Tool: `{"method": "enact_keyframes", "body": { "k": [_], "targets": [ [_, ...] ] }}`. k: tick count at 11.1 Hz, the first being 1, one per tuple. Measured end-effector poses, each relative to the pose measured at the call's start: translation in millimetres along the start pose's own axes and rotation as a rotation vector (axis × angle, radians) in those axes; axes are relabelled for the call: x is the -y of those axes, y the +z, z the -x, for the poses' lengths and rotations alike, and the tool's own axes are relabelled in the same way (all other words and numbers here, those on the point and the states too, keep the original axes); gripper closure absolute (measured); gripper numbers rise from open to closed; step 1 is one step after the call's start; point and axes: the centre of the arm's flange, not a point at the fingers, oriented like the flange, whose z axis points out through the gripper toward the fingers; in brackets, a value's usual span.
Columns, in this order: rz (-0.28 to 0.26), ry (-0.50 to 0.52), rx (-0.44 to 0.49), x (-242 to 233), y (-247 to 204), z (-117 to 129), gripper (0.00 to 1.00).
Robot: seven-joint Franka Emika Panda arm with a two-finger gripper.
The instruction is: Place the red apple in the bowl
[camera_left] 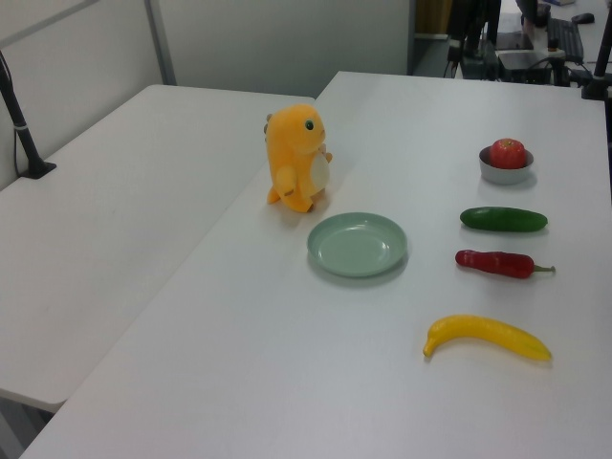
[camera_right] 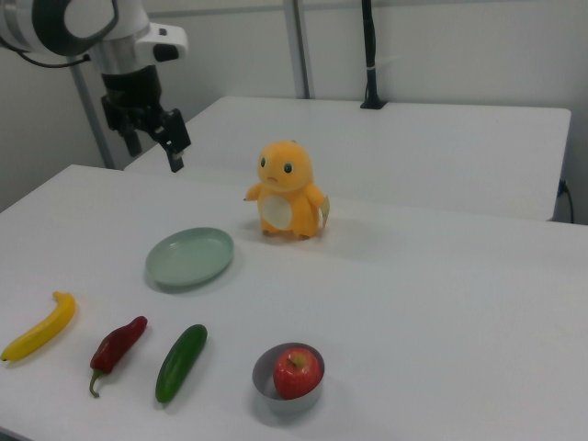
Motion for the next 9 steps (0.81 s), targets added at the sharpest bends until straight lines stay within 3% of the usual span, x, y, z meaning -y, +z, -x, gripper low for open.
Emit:
{"method": "enact_keyframes", "body": {
  "k": [2, 6, 9],
  "targets": [
    [-0.003, -0.035, 0.001, 20, 2, 2, 0.0],
    [-0.003, -0.143, -0.047, 15, 6, -7, 0.0],
    [-0.002, -0.153, -0.041, 11, 12, -10, 0.0]
  ]
}}
